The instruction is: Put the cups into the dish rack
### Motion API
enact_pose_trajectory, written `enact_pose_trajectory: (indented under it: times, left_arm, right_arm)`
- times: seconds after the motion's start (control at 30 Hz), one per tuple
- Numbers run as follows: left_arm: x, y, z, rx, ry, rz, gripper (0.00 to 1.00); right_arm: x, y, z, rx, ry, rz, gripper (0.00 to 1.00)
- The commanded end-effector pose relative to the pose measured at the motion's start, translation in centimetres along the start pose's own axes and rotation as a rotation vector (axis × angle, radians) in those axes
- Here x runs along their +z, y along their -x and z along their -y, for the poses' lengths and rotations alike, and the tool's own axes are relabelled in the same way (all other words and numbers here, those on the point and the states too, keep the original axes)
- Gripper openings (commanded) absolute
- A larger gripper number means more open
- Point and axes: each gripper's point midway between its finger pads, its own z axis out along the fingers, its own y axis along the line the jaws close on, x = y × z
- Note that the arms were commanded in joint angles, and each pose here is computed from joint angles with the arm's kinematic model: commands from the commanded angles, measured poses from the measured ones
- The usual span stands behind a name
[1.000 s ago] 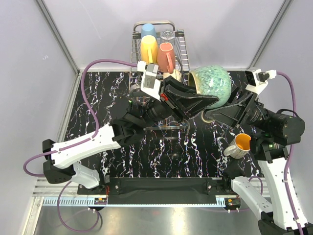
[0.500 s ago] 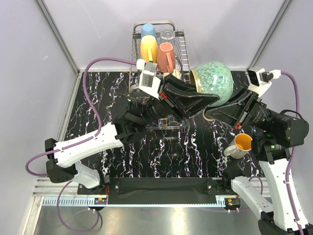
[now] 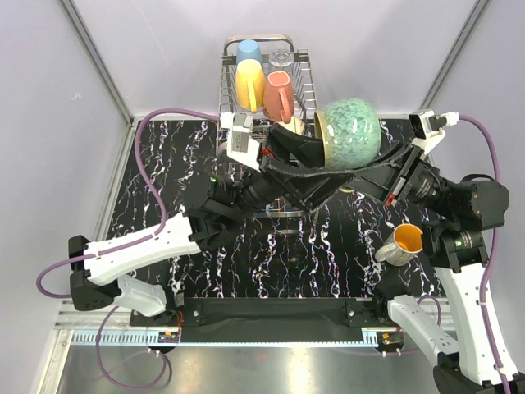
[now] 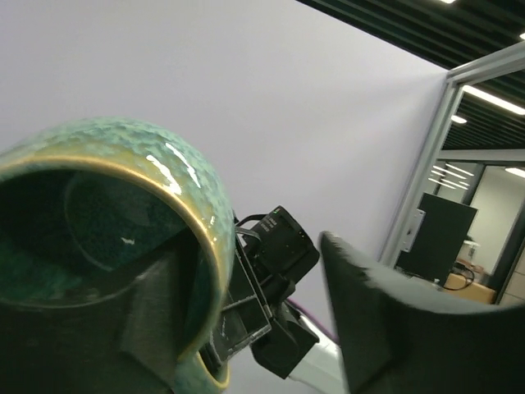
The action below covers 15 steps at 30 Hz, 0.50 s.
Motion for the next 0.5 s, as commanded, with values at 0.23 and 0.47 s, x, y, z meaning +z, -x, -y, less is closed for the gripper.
enact_pose_trajectory:
  times: [0.23,0.47]
  left_arm:
    - [-2.5,2.3,-1.1,0.072,0.139,0.019,0.95]
    - [-6.4,3.1,-1.6,0.14,0.237,-0.051,0.95]
  right_arm:
    - [-0.2,3.1,-2.9,-0.201,-0.015,0.167,0.0]
    - [-2.2,3.9,1.2,-0.322,-0.335,0.207,0.0]
